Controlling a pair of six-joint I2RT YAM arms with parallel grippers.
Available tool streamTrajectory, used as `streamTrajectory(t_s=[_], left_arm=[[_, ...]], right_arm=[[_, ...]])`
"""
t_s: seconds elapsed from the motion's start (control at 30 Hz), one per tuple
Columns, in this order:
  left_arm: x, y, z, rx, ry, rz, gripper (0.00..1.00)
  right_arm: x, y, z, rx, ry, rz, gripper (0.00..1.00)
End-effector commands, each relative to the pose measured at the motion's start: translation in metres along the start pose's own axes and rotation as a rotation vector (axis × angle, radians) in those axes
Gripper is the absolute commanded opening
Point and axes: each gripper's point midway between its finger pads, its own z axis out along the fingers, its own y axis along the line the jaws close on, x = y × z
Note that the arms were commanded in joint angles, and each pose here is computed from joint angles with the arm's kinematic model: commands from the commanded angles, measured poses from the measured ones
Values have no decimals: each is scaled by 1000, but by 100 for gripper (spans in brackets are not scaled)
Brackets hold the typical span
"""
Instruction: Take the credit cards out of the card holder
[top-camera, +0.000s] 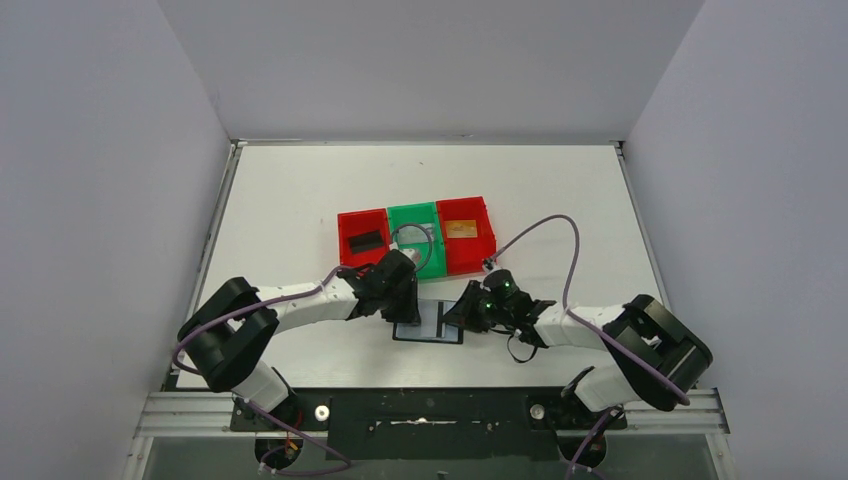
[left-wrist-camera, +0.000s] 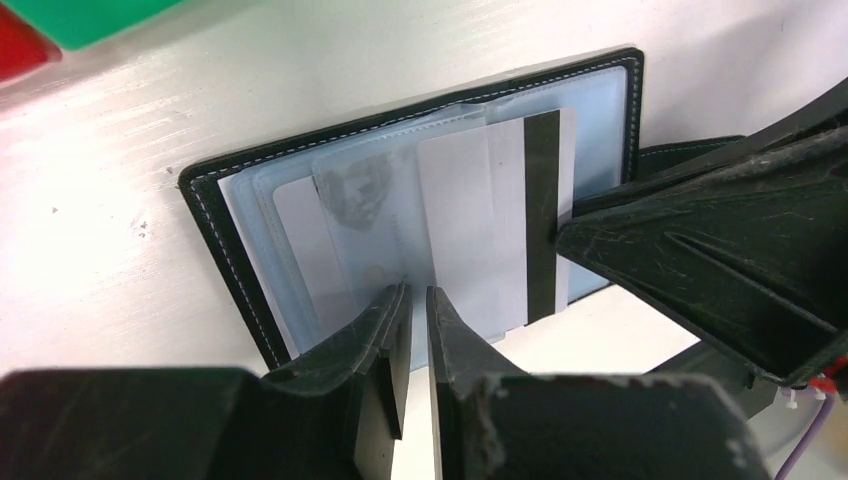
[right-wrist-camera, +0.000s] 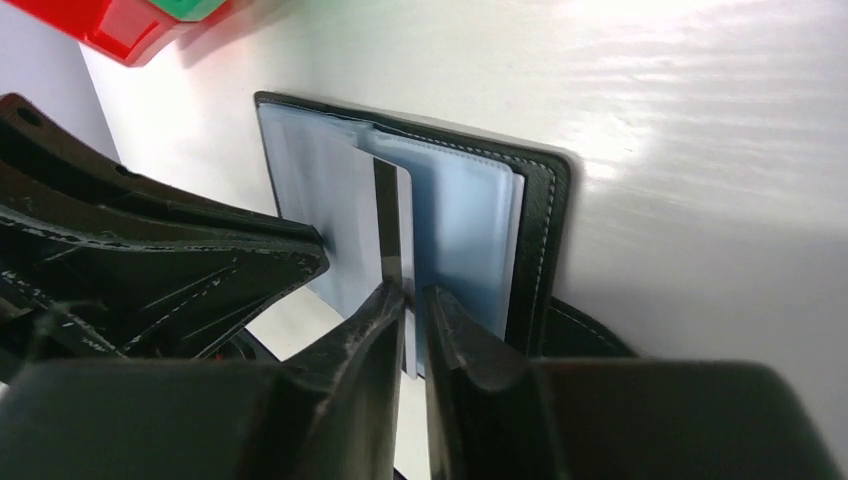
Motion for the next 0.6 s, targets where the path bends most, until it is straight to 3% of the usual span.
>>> streamTrajectory(t_s=[0.0,0.07,0.27,0.57], left_arm=[[15,19,4,-60,39,13,12],[17,19,5,-62,47,15,10],[20,21,5,-65,55,14,8],[17,24,3,-86,39,9,7]], right_arm=[[-10,-2,-1,-12,-74,43,19],[-9,0,4,-17,-63,45,26],[-5,5,13,-70,-43,62,28],[-13,-3,0,-14,-98,39,5]])
